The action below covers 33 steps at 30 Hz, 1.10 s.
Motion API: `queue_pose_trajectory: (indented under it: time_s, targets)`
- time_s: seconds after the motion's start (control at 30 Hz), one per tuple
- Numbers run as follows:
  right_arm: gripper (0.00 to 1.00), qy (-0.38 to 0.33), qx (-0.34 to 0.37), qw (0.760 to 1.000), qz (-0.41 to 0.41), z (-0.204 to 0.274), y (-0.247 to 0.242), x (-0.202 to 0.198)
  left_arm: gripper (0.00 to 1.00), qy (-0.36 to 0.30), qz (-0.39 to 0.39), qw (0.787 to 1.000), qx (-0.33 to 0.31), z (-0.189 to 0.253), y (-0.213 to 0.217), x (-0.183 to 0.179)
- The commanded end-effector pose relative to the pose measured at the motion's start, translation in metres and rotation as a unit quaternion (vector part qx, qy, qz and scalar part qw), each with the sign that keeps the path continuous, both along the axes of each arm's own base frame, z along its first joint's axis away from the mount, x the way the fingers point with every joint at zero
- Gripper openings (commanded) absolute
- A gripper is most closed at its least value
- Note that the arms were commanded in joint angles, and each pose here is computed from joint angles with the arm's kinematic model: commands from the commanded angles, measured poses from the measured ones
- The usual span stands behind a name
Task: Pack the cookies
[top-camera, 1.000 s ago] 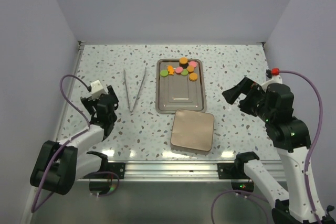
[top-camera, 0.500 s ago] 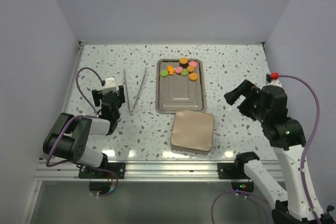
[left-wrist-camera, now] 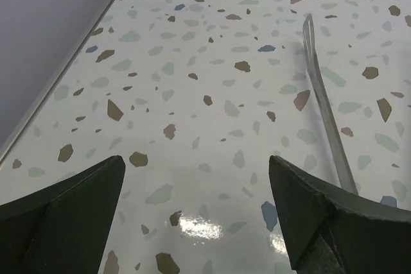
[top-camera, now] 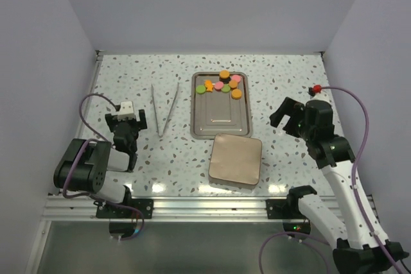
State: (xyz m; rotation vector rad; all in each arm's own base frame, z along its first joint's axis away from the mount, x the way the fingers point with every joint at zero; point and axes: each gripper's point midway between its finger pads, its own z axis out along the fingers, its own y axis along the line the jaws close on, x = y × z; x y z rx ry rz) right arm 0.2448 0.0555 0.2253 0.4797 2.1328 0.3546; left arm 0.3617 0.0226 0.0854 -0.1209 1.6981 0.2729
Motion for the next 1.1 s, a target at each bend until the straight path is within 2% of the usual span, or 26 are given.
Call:
queue_pose_trajectory:
  time_s: [0.0,0.17,0.23,0.33,0.5,0.53,0.57,0.6,0.63,0.7,0.73,0.77,0.93,0.97,1.0,1.07]
  targets:
    - [0.99,-0.06,-0.084,0.993,0.055,0.005,-0.004,0.025,1.0,-0.078,-0.025,0.996,-0.025,0.031,-0.002,0.003]
    - [0.99,-0.086,-0.131,0.986,0.048,-0.015,-0.013,0.046,1.0,-0.076,-0.031,0.996,-0.024,0.028,-0.003,0.001]
    - [0.99,-0.084,-0.16,0.982,0.052,-0.038,-0.019,0.049,1.0,-0.081,-0.031,0.996,-0.024,0.03,-0.003,0.001]
    - [0.99,-0.121,-0.186,0.973,0.066,-0.051,-0.018,0.064,1.0,-0.08,-0.032,0.996,-0.024,0.029,-0.004,0.001]
    - [0.99,-0.11,-0.233,0.965,0.056,-0.095,-0.03,0.075,1.0,-0.08,-0.031,0.996,-0.024,0.029,-0.003,0.001]
    - [0.99,-0.137,-0.239,0.96,0.049,-0.09,-0.031,0.083,1.0,-0.08,-0.031,0.996,-0.024,0.029,-0.003,0.001]
    - [0.99,-0.111,-0.26,0.957,0.06,-0.116,-0.034,0.081,1.0,-0.08,-0.031,0.996,-0.024,0.029,-0.003,0.001]
    - [0.99,-0.11,-0.267,0.956,0.058,-0.121,-0.036,0.084,1.0,-0.08,-0.031,0.996,-0.024,0.029,-0.003,0.001]
    - [0.99,-0.12,-0.271,0.954,0.049,-0.121,-0.038,0.09,1.0,-0.08,-0.032,0.996,-0.024,0.029,-0.004,0.001]
    - [0.99,-0.099,-0.274,0.956,0.033,-0.142,-0.043,0.096,1.0,-0.08,-0.031,0.996,-0.024,0.029,-0.003,0.001]
    - [0.99,-0.125,-0.27,0.954,0.023,-0.134,-0.041,0.107,1.0,-0.08,-0.032,0.996,-0.024,0.029,-0.004,0.001]
    - [0.99,-0.116,-0.276,0.954,0.024,-0.139,-0.042,0.11,1.0,-0.08,-0.032,0.996,-0.024,0.029,-0.004,0.001]
    - [0.99,-0.141,-0.287,0.944,0.083,-0.14,-0.019,0.157,1.0,-0.079,-0.032,0.996,-0.024,0.029,-0.004,0.001]
    - [0.99,-0.145,-0.283,0.945,0.079,-0.145,-0.018,0.159,1.0,-0.08,-0.03,0.996,-0.024,0.029,-0.003,0.001]
    - [0.99,-0.147,-0.268,0.952,0.017,-0.139,-0.035,0.164,1.0,-0.08,-0.032,0.996,-0.024,0.029,-0.004,0.001]
    - [0.99,-0.143,-0.269,0.952,0.016,-0.14,-0.037,0.161,1.0,-0.079,-0.031,0.996,-0.024,0.029,-0.003,0.0]
